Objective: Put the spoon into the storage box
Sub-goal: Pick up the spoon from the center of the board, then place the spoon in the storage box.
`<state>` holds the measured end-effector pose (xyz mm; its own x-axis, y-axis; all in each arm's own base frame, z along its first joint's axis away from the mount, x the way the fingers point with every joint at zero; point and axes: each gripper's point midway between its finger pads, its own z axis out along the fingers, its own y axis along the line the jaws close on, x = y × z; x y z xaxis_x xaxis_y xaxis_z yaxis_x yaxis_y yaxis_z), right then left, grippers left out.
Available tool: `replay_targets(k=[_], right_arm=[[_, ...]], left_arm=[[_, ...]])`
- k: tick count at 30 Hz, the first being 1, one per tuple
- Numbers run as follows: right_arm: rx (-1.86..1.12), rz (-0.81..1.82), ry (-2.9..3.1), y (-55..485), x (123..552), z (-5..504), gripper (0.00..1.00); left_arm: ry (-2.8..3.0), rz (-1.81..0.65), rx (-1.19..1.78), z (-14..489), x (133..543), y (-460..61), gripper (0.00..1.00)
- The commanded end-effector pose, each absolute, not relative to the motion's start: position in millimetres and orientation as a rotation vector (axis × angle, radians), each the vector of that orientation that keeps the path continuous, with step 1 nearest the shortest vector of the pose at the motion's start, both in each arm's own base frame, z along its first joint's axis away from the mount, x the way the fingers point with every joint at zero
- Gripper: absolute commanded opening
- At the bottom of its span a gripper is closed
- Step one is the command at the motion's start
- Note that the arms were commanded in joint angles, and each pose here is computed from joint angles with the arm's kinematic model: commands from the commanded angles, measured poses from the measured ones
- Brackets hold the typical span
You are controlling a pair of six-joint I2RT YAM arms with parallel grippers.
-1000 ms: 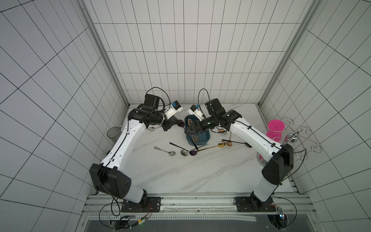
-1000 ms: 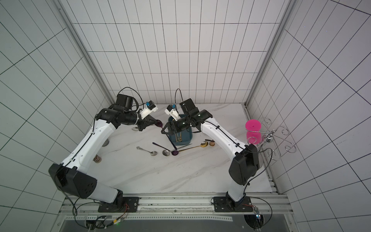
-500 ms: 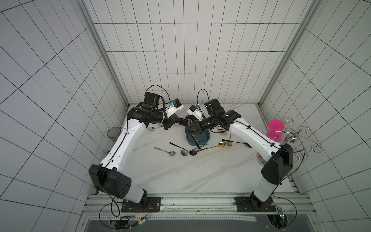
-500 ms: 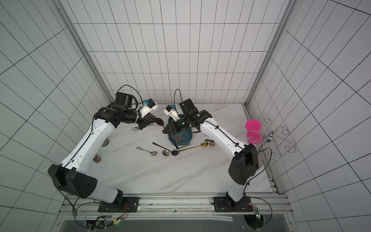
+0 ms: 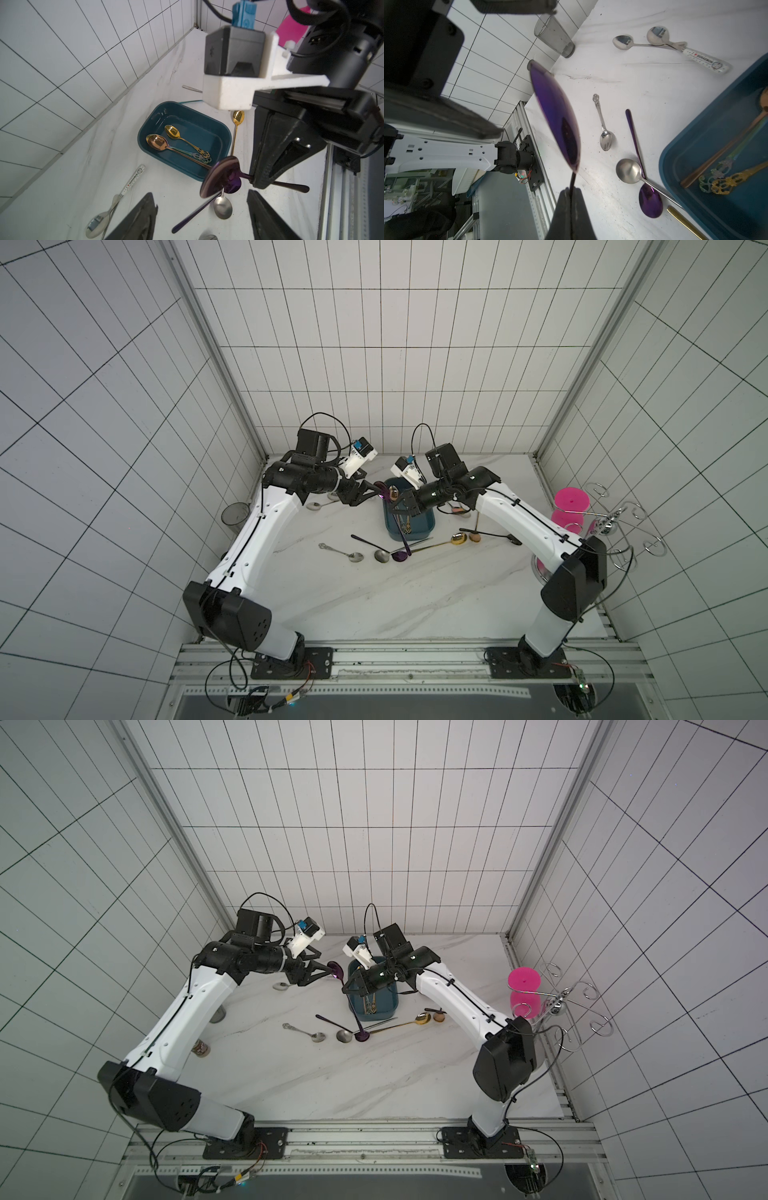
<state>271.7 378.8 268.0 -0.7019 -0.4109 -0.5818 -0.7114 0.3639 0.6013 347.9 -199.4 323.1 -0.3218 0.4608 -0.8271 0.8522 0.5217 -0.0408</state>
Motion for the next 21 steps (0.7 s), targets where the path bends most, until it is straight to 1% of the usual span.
replay_targets(k=[1,4,5,7,8,9,12,15,21], right_arm=[[-0.836,1.208,2.379,359.9,300.4,253.1,0.00],[-0.732,1.165,2.427,348.4,324.3,240.6,0.00],[-0.705,1.150,2.442,345.5,331.1,235.9,0.00],[-0.650,1.112,2.469,338.9,347.0,227.4,0.00],[-0.631,1.076,2.483,336.0,353.6,222.6,0.00],[-0.616,1.031,2.500,333.0,360.3,216.7,0.00],[-0.579,0.903,2.570,325.2,378.5,195.0,0.00],[-0.582,0.835,2.619,323.5,388.6,178.2,0.00],[-0.541,0.758,2.663,323.7,413.4,150.9,0.00]], left_arm=[[1.965,-0.594,0.930,344.0,350.6,-185.8,0.78],[2.007,-0.624,0.819,343.9,350.4,-171.1,0.80],[2.022,-0.626,0.779,341.1,351.8,-164.9,0.82],[2.054,-0.641,0.671,333.0,354.9,-150.8,0.85],[2.072,-0.643,0.624,328.0,355.3,-144.4,0.94],[2.093,-0.647,0.583,321.0,354.6,-138.6,0.98],[2.153,-0.625,0.497,296.5,353.5,-121.9,0.99],[2.194,-0.605,0.391,275.1,353.4,-104.0,0.99],[2.198,-0.573,0.113,247.9,362.3,-57.8,0.99]])
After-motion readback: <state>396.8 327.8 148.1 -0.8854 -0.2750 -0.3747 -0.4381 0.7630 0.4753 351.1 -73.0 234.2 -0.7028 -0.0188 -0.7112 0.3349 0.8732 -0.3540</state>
